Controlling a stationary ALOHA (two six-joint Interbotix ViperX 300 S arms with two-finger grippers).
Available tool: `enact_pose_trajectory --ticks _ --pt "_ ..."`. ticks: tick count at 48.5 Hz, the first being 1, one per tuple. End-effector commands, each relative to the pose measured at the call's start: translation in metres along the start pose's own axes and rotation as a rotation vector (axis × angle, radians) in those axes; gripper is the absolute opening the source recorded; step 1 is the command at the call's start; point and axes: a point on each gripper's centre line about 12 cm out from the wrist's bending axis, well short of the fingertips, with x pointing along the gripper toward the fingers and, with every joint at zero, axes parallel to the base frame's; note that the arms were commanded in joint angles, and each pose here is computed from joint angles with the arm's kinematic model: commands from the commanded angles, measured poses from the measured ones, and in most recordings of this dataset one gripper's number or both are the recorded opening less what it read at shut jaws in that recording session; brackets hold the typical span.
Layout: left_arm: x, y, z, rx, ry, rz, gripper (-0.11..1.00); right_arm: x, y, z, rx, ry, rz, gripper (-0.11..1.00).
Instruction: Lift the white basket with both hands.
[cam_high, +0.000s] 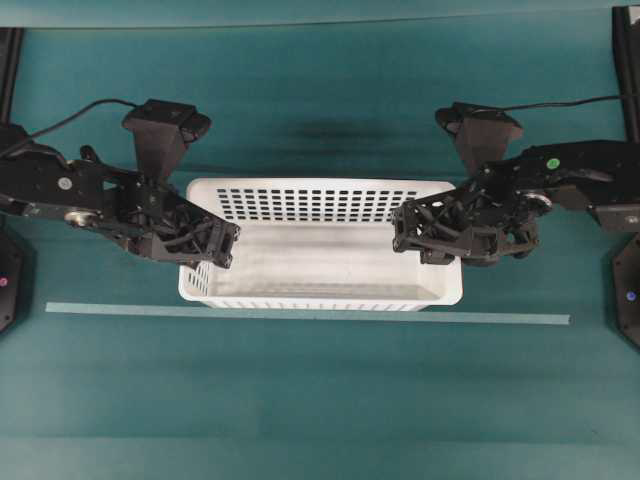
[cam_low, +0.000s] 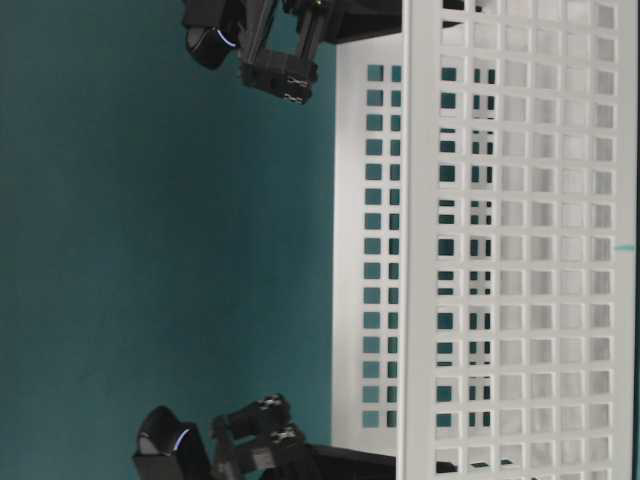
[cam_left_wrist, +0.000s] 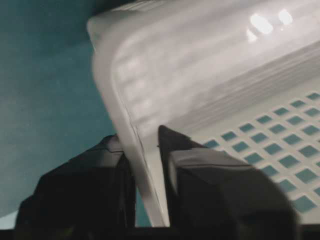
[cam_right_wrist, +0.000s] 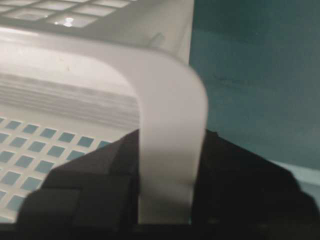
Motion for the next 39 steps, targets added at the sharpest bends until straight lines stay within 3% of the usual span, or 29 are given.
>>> enact_pose_trajectory --ticks 1,9,14,18,22,39 --pt "0.006 -0.003 0.0 0.012 -0.001 -0.002 0.23 0.014 -0.006 0.004 -0.022 -0.001 -0.038 0.33" --pt "0.007 -0.002 0.003 0.008 -0.008 -0.01 0.59 0.014 -0.004 0.009 -0.028 -0.015 -0.014 0.55" --pt "0.007 -0.003 0.003 0.008 -0.011 -0.015 0.75 0.014 -0.003 0.01 -0.028 -0.02 -0.004 0.72" --pt "0.007 -0.003 0.004 0.011 -0.013 -0.021 0.77 0.013 -0.001 0.011 -0.027 -0.028 0.015 0.88" --pt "0.007 -0.005 0.004 0.011 -0.018 -0.032 0.78 0.014 0.0 0.012 -0.028 -0.033 0.026 0.97" --pt "0.002 0.0 0.003 0.019 -0.021 -0.036 0.79 0.003 0.005 0.011 -0.019 -0.033 0.049 0.97"
